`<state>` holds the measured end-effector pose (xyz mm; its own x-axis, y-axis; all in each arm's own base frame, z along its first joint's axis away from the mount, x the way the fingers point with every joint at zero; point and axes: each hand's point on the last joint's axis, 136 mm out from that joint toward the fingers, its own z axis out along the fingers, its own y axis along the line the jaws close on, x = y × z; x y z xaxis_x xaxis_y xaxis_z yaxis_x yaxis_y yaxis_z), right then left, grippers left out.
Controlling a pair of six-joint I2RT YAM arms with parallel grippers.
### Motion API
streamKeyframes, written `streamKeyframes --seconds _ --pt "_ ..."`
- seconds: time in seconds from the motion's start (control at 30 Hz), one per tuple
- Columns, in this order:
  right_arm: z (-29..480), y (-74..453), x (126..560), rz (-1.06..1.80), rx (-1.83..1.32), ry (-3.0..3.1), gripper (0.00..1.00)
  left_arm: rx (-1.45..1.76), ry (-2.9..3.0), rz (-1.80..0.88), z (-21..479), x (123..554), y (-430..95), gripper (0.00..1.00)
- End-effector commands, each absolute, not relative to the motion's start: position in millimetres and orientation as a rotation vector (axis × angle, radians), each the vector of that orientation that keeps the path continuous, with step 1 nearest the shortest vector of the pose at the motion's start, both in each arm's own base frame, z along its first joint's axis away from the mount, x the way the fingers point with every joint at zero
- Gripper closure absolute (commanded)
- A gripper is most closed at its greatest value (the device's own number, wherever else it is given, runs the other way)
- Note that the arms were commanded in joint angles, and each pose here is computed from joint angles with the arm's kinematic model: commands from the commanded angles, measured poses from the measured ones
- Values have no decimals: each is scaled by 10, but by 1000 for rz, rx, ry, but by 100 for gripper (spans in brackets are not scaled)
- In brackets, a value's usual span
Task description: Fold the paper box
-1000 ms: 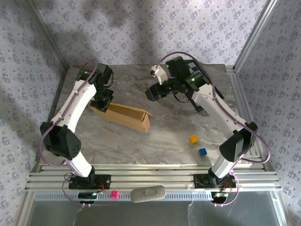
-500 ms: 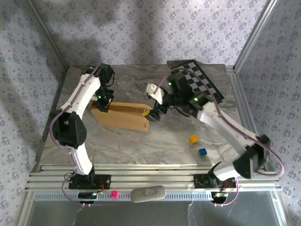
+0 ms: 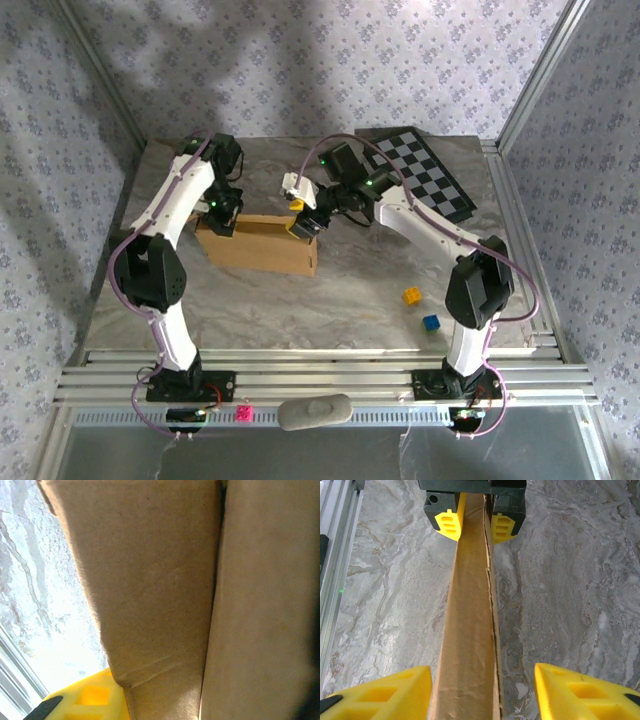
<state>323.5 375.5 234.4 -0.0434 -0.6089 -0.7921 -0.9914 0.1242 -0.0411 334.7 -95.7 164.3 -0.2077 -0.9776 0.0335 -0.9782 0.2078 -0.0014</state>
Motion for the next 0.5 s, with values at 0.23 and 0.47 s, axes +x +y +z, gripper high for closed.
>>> streamKeyframes --seconds 0.23,0.47 --pt "2062 3858 3315 644 -1602 1784 9 1927 -2331 31 1286 3532 -1073 79" --pt "1960 3981 3295 683 -1621 1798 10 1921 -2355 69 1286 3614 -1085 79"
